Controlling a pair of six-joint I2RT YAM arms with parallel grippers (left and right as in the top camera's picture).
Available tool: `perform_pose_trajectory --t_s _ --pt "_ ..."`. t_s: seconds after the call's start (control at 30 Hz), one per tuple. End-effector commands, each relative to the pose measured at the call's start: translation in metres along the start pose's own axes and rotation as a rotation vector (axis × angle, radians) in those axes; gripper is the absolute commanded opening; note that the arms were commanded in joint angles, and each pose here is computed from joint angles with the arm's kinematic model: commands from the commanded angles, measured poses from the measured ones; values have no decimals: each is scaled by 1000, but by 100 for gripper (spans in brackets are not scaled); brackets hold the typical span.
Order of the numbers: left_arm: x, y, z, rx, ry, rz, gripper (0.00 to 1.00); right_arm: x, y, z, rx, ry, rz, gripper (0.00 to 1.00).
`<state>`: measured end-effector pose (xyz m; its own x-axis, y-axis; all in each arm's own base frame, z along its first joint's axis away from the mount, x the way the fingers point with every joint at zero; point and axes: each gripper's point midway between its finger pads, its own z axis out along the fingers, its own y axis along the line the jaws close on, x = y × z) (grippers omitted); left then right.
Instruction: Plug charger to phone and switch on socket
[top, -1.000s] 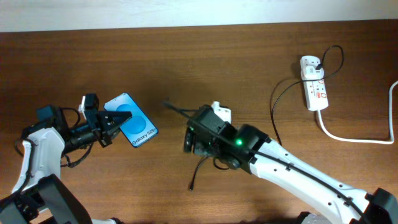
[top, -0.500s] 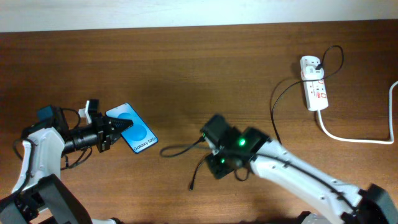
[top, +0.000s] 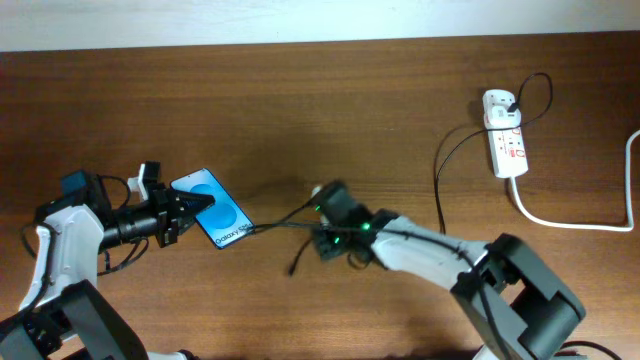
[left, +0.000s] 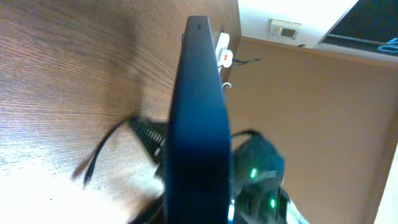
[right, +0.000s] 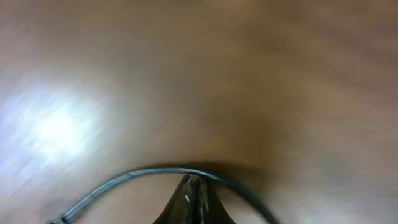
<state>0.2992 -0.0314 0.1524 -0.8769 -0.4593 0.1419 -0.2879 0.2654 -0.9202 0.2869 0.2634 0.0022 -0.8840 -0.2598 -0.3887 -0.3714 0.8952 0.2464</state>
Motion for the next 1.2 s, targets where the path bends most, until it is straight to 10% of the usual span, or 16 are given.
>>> perform_pose_trajectory --t_s 0.0,0.2,0.33,0.63,1.17 --pt "-1 -8 -2 34 -2 12 0 -36 -53 -7 57 -82 149 4" --pt "1 6 -2 -45 3 -12 0 -129 -20 -71 -174 -187 -69 6" --pt "1 6 -2 -46 3 -12 0 -158 -7 -111 -143 -216 -386 34" --pt "1 14 -3 -94 1 -12 0 -77 8 -93 -370 63 -769 73" --pt "2 14 -3 -95 2 -15 0 -58 40 37 -365 80 -1083 74"
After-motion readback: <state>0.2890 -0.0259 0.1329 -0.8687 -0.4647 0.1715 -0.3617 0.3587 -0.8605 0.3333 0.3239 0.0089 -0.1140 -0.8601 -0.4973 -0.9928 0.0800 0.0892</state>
